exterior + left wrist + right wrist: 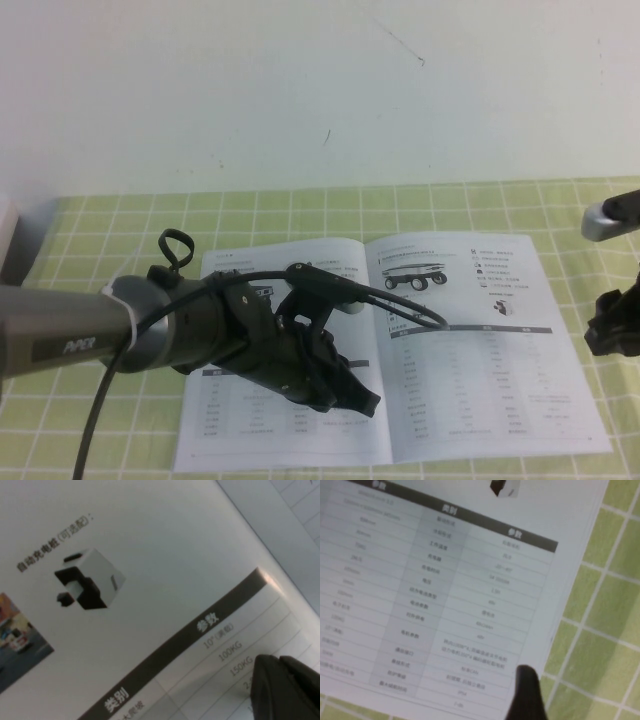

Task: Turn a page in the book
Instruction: Open the closed book

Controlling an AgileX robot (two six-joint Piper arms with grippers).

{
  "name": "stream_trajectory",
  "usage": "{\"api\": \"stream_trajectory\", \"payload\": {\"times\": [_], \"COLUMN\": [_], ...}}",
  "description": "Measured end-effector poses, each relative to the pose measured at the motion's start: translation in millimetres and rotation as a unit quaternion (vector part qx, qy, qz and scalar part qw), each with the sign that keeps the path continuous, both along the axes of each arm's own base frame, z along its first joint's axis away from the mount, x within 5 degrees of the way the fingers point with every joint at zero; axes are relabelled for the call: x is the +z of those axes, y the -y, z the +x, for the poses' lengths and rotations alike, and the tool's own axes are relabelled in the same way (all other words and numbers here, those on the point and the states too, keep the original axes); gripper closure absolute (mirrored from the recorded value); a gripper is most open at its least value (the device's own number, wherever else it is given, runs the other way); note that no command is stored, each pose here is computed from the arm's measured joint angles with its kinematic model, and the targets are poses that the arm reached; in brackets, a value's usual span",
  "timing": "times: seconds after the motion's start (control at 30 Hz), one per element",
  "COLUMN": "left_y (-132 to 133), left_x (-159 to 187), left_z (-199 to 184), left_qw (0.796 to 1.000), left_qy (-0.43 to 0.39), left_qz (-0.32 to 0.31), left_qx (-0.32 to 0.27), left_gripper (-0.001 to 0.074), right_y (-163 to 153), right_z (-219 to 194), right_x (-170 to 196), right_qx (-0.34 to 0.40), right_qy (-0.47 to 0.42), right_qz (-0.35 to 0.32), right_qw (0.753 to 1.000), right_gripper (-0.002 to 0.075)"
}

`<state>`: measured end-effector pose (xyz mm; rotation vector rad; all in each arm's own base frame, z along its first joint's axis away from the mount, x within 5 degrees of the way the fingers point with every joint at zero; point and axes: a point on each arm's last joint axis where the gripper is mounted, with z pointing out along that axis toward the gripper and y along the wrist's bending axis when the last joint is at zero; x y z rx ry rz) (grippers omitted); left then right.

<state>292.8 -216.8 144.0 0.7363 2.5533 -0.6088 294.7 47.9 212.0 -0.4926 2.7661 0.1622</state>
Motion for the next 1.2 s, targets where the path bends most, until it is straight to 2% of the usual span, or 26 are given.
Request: {"api": "stream_trajectory", "payload": {"times": [0.13,0.43,1.2], "left_y": [0,0,0], "left_x": [0,0,0], "left_z": [0,0,0], "left_qw": [1.000,1.000,1.000], "left_qy": [0.000,-0.001,-0.001], "left_qz": [-0.001,-0.001,-0.001], "left_qx": [0.001,0.001,0.001], "left_gripper": [0.0738,0.0738,0.0738], "right_y": [-3,-9,-15], "right_z": [6,17,27], "right_x": [-20,-52,-76], "right_qx": [-0.013,-0.046,-0.074], "right_qy": [-0.031,-0.064,-0.074], "right_qz": [0.015,0.044,0.083], "right_qw": [0.999,0.996,0.991], "right_gripper": [0.0224,0.0219,0.0218]}}
